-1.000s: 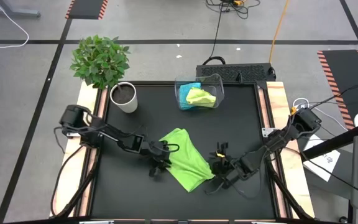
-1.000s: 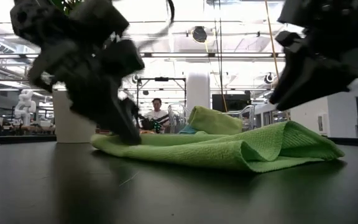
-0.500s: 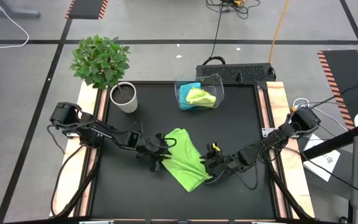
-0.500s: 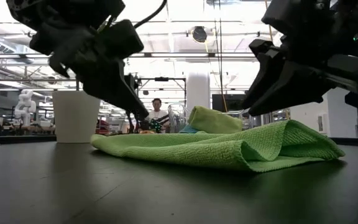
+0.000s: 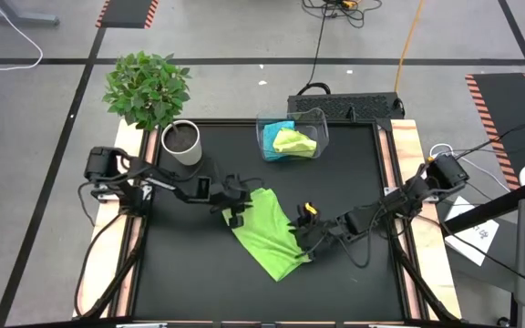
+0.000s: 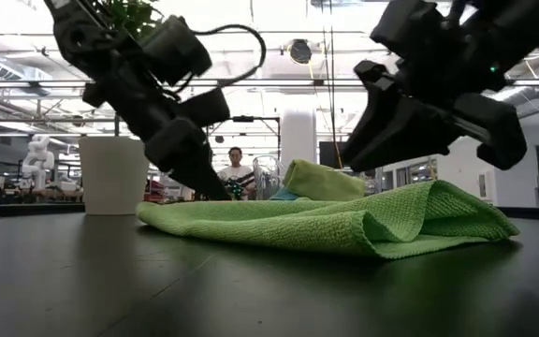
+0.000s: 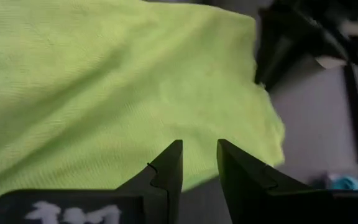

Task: Fold microfiber towels
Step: Fold the green microfiber cloth

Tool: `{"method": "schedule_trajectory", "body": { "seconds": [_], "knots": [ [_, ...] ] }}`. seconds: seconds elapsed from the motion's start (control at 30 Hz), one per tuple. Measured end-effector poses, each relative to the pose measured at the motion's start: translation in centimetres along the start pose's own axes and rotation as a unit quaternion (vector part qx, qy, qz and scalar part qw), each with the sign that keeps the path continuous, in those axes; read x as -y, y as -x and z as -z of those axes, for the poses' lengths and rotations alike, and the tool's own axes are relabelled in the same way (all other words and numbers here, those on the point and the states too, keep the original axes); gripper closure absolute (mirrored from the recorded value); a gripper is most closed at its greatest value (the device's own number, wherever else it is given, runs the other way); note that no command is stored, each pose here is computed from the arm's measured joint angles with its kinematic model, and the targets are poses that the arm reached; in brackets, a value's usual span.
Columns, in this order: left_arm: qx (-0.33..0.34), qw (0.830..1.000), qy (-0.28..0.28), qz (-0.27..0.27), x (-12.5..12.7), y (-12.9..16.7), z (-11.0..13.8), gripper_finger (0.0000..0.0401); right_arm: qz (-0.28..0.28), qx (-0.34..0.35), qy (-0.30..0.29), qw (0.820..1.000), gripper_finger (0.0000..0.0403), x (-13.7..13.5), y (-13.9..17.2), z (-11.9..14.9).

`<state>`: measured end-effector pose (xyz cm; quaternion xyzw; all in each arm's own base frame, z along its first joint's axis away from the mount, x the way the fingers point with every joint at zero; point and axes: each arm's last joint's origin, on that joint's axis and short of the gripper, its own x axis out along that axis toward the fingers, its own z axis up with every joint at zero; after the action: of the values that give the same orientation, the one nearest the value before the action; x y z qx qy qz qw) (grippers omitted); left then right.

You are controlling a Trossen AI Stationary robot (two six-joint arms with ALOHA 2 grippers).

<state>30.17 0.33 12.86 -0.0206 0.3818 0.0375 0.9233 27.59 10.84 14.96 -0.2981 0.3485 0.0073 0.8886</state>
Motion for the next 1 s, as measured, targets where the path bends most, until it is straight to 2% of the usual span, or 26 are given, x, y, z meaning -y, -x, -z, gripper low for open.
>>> {"method": "schedule_trajectory", "body": {
  "seconds": [0.17, 0.33, 0.53, 0.67, 0.83, 1.0],
  "knots": [
    [-0.028, 0.999, 0.017, 0.005, -1.5, -0.7, 0.7, 0.032, -0.025, 0.027, -0.011, 0.999, 0.0314, 1.1, -0.6, -0.2],
    [-0.066, 0.996, 0.045, -0.031, -2.2, -1.2, 1.6, 0.032, -0.024, 0.017, -0.025, 0.999, 0.0314, 1.9, -1.2, 0.7],
    [-0.08, 0.994, 0.047, -0.065, -2.4, -1.7, 2.2, 0.032, -0.024, 0.002, -0.042, 0.999, 0.0314, 2.4, -1.8, 2.8],
    [-0.064, 0.996, 0.005, -0.064, -2.1, -1.4, 1.8, 0.032, -0.021, 0.005, -0.063, 0.998, 0.0314, 2.4, -2.0, 3.7],
    [-0.026, 0.997, -0.063, -0.035, -0.4, -0.4, 0.8, 0.032, -0.025, 0.005, -0.049, 0.998, 0.0314, 1.9, -1.8, 4.0],
    [0.012, 0.996, -0.09, -0.013, 1.2, 0.9, -0.4, 0.032, -0.038, 0.016, -0.013, 0.999, 0.0314, 0.7, -1.3, 3.5]
  ]
}}
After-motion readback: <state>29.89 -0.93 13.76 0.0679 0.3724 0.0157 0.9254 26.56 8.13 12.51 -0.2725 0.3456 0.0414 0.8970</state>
